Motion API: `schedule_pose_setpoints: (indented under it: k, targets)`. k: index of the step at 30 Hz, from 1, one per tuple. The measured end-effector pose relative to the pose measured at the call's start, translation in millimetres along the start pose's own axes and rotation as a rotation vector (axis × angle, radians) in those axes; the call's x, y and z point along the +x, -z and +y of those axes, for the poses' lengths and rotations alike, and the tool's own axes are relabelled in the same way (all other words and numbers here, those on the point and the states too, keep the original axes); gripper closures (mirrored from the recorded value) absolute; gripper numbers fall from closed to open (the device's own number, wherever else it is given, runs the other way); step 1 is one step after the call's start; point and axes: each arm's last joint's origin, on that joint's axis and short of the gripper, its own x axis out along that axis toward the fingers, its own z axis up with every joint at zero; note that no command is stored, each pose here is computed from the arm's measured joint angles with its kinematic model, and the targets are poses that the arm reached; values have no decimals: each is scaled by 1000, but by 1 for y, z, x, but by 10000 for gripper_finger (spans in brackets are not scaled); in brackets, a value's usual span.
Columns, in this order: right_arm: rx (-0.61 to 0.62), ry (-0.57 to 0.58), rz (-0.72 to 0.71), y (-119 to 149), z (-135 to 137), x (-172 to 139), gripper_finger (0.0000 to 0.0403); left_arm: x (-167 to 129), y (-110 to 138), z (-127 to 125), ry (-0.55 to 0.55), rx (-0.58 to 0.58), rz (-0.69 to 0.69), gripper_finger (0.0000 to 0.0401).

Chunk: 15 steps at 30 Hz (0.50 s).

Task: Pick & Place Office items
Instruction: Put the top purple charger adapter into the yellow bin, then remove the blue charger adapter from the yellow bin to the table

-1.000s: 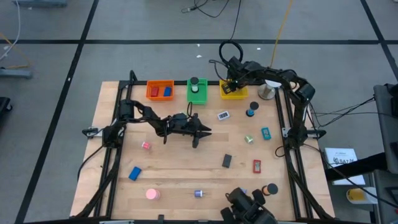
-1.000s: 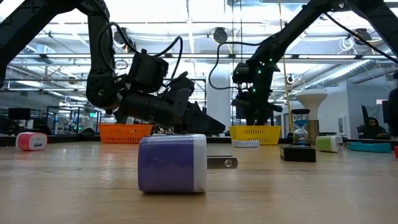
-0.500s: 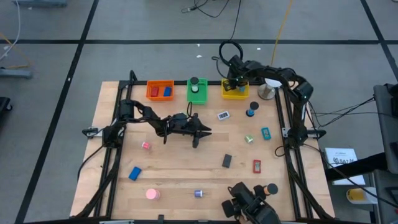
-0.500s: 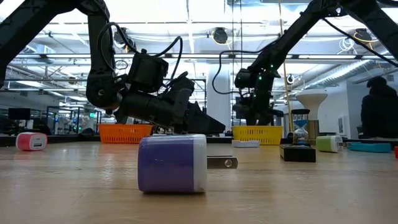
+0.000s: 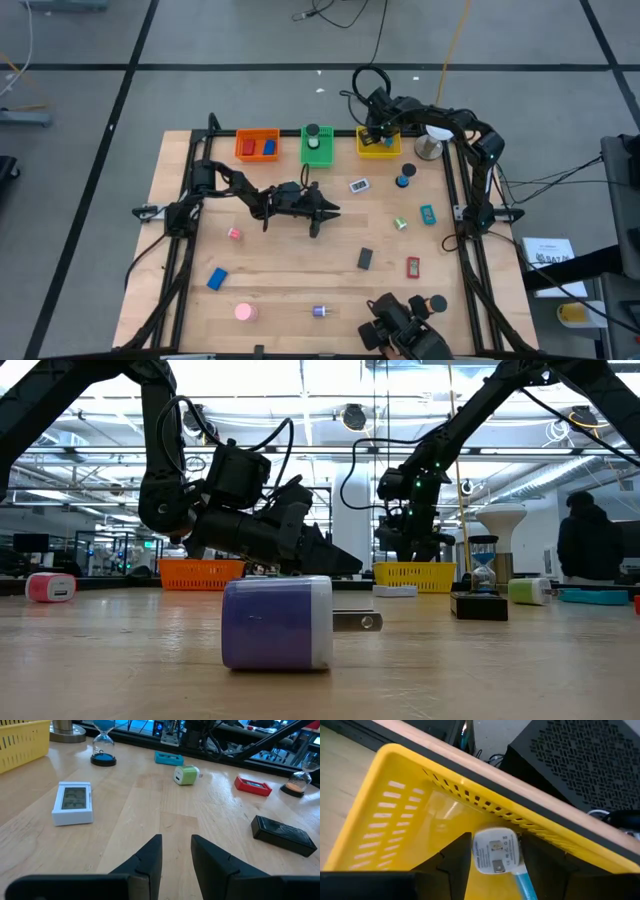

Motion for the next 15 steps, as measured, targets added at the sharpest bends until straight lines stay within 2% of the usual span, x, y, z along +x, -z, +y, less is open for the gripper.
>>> schedule_pose_setpoints:
  k: [5, 8, 15]
  targets:
    - [-33, -7, -34, -2, 0, -14, 203, 0, 0, 0, 0, 2, 0, 297]
    - [-105, 0, -8, 1, -2, -25, 186, 0, 0, 0, 0, 2, 0, 297]
    - [-275, 10, 77, 10, -5, -34, 195, 0, 0, 0, 0, 2, 0, 297]
